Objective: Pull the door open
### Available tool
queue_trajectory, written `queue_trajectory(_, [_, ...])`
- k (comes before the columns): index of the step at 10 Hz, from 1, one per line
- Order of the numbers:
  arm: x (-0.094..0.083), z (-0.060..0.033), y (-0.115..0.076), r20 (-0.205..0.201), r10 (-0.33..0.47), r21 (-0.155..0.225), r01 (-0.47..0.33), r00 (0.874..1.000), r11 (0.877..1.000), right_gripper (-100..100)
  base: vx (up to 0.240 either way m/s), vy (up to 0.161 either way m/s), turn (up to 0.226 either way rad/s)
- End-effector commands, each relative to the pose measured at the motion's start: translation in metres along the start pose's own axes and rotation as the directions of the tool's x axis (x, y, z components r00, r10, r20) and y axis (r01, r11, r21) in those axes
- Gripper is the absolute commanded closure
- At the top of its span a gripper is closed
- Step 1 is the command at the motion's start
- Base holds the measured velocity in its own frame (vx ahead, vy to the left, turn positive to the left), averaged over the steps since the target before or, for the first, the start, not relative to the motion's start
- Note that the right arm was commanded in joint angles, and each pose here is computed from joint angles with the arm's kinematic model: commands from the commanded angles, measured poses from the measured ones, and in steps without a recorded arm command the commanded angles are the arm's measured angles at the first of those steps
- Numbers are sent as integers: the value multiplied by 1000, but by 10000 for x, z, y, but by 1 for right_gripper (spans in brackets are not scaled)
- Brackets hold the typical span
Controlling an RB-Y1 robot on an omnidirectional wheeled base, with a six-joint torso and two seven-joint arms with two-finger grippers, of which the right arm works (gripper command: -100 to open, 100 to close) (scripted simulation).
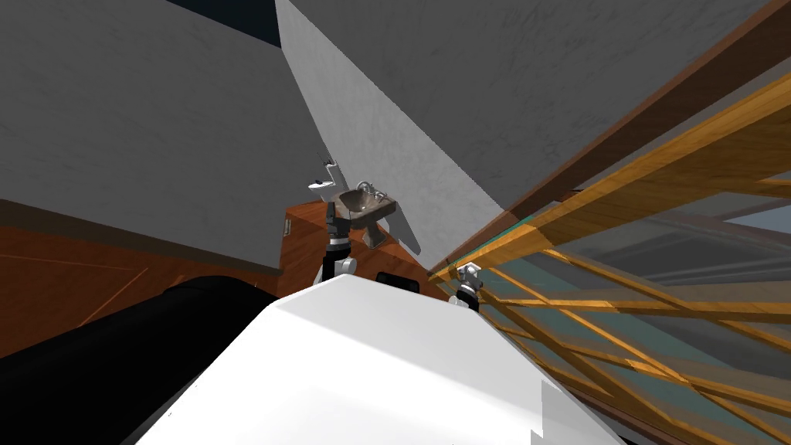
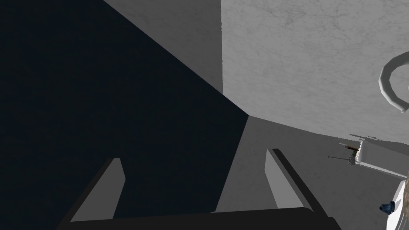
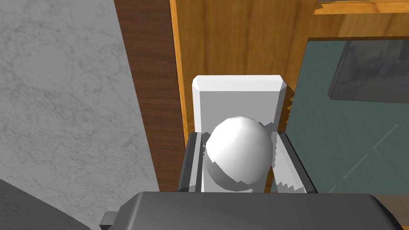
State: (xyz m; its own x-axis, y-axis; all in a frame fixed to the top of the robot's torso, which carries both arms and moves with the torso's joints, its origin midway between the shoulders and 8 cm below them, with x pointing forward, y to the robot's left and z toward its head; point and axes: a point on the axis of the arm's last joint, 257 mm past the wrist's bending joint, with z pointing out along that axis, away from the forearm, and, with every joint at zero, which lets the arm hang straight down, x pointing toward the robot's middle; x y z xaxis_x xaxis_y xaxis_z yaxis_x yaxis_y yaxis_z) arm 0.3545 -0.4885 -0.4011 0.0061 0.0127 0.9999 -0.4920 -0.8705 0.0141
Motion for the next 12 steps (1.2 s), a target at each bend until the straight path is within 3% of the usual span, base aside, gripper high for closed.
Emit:
queue_trajectory(1, [-2, -17, -55, 1, 3, 20, -3, 1000, 1000, 100, -186, -6, 63])
queue_trajectory(7, [17, -87, -382, 0, 12, 141, -12, 1000, 990, 100, -233, 2, 68])
queue_trajectory(8, [17, -99, -420, 1, 13, 155, -13, 1000, 988, 100, -231, -6, 58])
queue_trajectory(9, [2, -91, -403, 4, 11, 146, -12, 1000, 989, 100, -92, 6, 22])
queue_trajectory(12, [0, -177, -510, 4, 11, 206, -12, 1000, 978, 100, -201, -13, 71])
